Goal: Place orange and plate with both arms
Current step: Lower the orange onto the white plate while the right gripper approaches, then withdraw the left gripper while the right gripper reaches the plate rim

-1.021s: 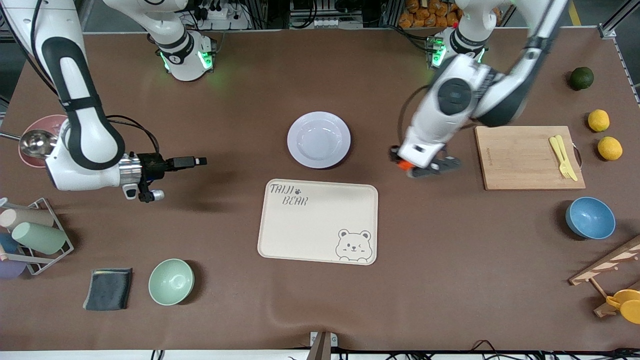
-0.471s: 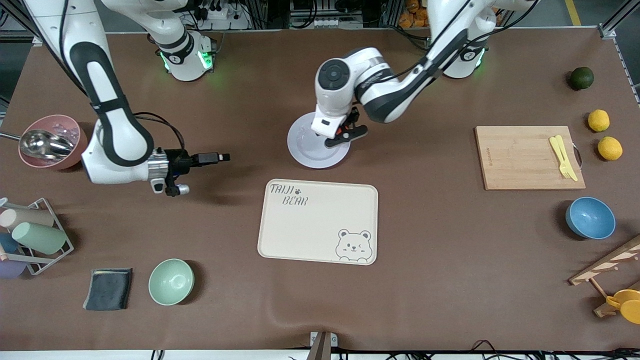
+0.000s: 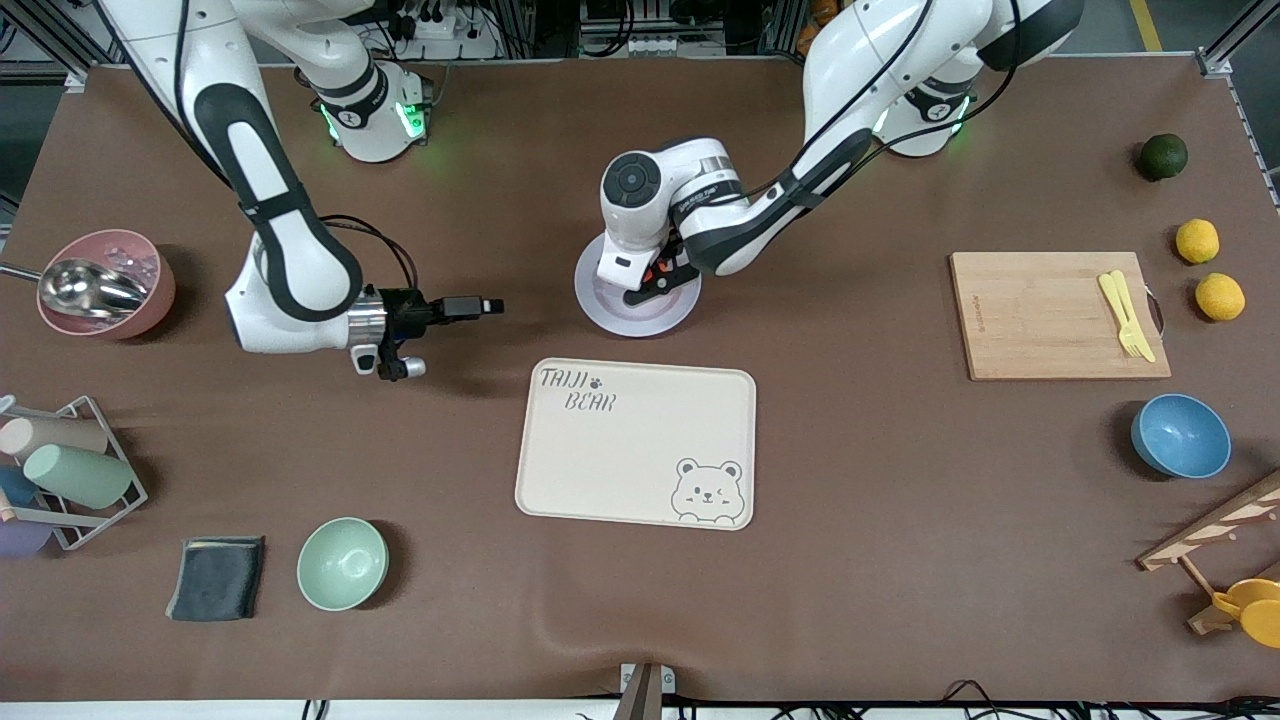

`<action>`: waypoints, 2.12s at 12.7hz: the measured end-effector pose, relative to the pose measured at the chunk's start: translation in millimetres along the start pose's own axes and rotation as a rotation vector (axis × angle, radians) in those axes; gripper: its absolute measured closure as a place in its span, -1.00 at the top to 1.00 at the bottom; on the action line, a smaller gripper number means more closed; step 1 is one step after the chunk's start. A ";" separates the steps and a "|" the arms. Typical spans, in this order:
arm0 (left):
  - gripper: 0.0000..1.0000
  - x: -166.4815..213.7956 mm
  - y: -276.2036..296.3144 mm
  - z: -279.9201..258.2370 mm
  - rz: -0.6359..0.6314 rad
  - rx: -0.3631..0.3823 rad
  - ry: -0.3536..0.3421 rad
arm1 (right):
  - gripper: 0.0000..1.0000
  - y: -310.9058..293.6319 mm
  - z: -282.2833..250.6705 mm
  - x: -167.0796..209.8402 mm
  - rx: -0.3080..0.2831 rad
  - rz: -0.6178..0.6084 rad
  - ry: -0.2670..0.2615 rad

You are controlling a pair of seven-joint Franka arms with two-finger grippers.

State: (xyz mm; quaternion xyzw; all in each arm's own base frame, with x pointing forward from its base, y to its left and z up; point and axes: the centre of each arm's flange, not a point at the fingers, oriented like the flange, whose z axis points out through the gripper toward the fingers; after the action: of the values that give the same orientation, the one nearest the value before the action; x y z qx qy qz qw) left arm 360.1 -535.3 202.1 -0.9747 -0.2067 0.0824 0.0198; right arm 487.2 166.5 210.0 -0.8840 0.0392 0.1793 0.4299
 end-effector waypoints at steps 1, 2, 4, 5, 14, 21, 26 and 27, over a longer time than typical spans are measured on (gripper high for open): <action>0.61 -1.3 1.6 8.3 0.001 0.004 0.014 | 1.00 -2.9 8.6 -1.9 0.004 0.005 0.006; 0.81 -2.1 4.5 11.1 -0.002 0.002 0.030 | 1.00 -4.1 17.4 -4.1 0.010 0.007 0.014; 0.99 4.6 12.7 -1.6 -0.018 -0.026 0.050 | 0.98 -1.3 33.5 -9.7 0.035 -0.017 0.036; 1.00 13.1 16.0 -19.0 -0.036 -0.054 0.066 | 0.97 3.7 39.2 -12.1 0.043 -0.028 0.038; 1.00 150.7 -91.4 -300.7 -0.114 -0.212 0.300 | 0.67 5.5 82.9 -23.9 0.070 -0.133 0.034; 1.00 295.8 -249.5 -386.5 0.133 -0.089 0.276 | 0.53 3.5 134.5 -37.3 0.125 -0.250 0.045; 1.00 331.3 -372.9 -434.0 0.304 -0.052 0.232 | 0.42 15.8 132.9 -32.9 0.127 -0.236 0.059; 1.00 333.2 -393.5 -439.8 0.318 -0.044 0.221 | 0.37 16.7 136.2 -33.7 0.129 -0.232 0.056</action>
State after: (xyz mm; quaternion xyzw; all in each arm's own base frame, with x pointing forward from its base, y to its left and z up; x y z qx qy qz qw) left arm 577.3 -42.4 613.4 -0.9984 -0.0482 -0.0279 0.0077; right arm 413.4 258.6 132.2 -0.8578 -0.0397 0.1007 0.5024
